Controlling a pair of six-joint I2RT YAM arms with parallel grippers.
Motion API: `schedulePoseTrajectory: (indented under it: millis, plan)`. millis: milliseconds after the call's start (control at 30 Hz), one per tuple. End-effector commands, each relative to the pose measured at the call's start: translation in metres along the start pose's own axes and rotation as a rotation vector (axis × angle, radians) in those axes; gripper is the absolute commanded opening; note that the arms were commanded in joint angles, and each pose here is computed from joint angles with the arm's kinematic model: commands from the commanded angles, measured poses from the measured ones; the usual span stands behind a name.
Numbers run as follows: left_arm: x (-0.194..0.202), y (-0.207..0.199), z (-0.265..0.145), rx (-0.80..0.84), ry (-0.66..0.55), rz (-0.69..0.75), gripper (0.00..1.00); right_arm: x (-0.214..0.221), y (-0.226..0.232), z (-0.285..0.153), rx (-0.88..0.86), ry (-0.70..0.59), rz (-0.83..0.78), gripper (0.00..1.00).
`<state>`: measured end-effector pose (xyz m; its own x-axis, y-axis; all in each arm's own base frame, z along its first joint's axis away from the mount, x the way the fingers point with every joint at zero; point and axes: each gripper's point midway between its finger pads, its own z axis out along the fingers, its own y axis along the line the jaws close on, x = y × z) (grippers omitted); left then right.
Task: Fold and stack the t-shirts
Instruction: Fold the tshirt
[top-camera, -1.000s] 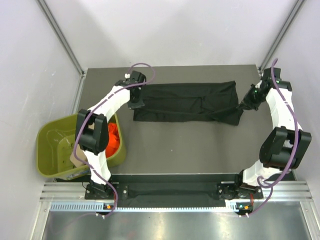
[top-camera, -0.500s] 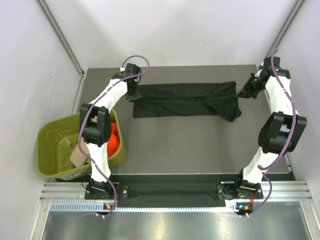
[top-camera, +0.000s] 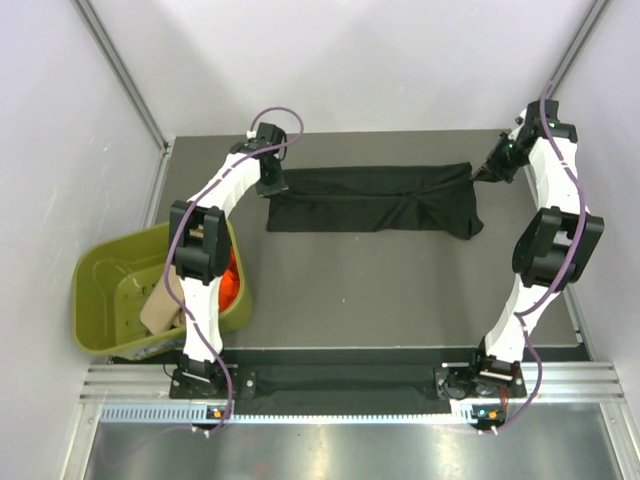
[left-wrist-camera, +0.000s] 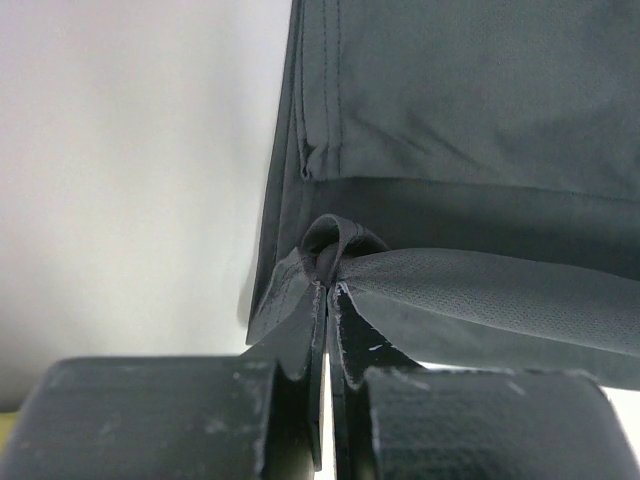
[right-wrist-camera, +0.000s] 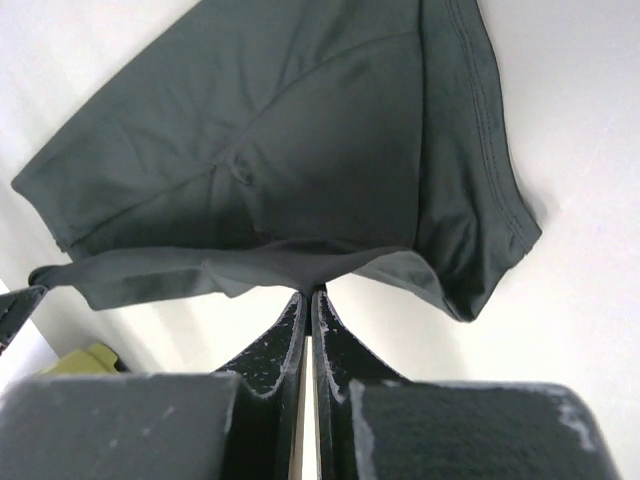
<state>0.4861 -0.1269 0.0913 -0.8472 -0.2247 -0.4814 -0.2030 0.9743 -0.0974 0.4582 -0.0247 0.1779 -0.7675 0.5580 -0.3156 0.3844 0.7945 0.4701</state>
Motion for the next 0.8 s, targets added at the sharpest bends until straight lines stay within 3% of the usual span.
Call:
schedulePoseTrajectory:
  millis: [0, 767]
  plan:
    - [-0.021, -0.005, -0.002, 0.02, -0.057, -0.005, 0.0, -0.012, 0.003, -0.004, -0.011, -0.013, -0.03, 0.01]
    - [-0.039, -0.007, 0.03, 0.022, -0.087, -0.055, 0.0, -0.039, 0.02, 0.045, -0.151, 0.007, -0.047, 0.05]
